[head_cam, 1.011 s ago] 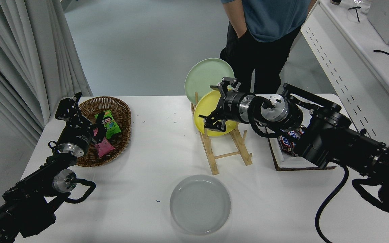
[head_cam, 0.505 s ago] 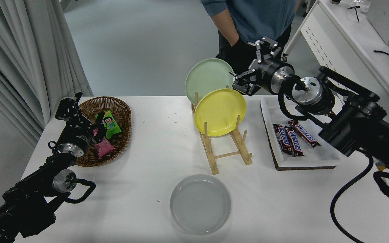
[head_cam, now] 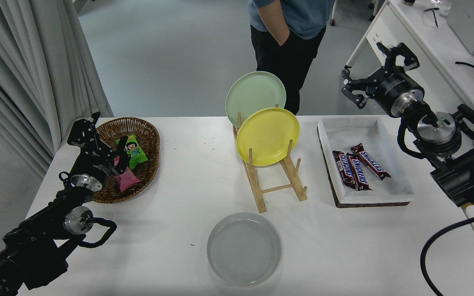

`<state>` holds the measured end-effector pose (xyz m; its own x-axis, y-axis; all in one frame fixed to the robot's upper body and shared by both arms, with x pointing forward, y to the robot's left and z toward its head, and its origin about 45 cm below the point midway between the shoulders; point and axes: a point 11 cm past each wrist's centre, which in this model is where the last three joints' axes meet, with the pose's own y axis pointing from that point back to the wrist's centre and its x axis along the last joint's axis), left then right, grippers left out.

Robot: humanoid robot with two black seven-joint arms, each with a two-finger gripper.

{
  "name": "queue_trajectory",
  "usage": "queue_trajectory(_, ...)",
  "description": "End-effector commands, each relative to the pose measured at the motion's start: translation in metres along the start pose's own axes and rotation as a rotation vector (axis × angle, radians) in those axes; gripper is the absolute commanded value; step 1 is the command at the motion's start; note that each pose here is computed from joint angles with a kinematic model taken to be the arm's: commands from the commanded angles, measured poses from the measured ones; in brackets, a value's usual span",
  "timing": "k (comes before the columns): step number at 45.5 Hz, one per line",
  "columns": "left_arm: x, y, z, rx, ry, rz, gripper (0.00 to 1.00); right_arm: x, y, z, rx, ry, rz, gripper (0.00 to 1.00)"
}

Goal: Place the plate on the table

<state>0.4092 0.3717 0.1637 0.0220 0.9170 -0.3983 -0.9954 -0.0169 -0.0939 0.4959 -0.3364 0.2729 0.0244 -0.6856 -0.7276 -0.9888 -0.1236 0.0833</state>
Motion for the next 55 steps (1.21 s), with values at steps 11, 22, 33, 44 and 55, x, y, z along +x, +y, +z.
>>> queue_trajectory(11, 0.000, 0.000, 0.000, 0.000, 0.000, 0.000, 1.00, 0.080, 0.046, 0.017, 0.071, -0.027, 0.066, 0.99)
queue_trajectory(22, 0.000, 0.000, 0.000, 0.000, 0.000, 0.000, 1.00, 0.093, 0.052, 0.022, 0.076, 0.032, 0.101, 0.99)
queue_trajectory(33, 0.000, 0.000, 0.000, 0.000, 0.000, 0.000, 1.00, 0.106, 0.067, 0.039, 0.049, 0.017, 0.057, 0.99)
queue_trajectory(44, 0.000, 0.000, 0.000, 0.000, 0.000, 0.000, 1.00, 0.122, 0.076, 0.046, 0.084, -0.052, 0.100, 0.99)
queue_trajectory(55, 0.000, 0.000, 0.000, 0.000, 0.000, 0.000, 1.00, 0.148, 0.082, 0.061, 0.121, -0.064, 0.200, 0.99)
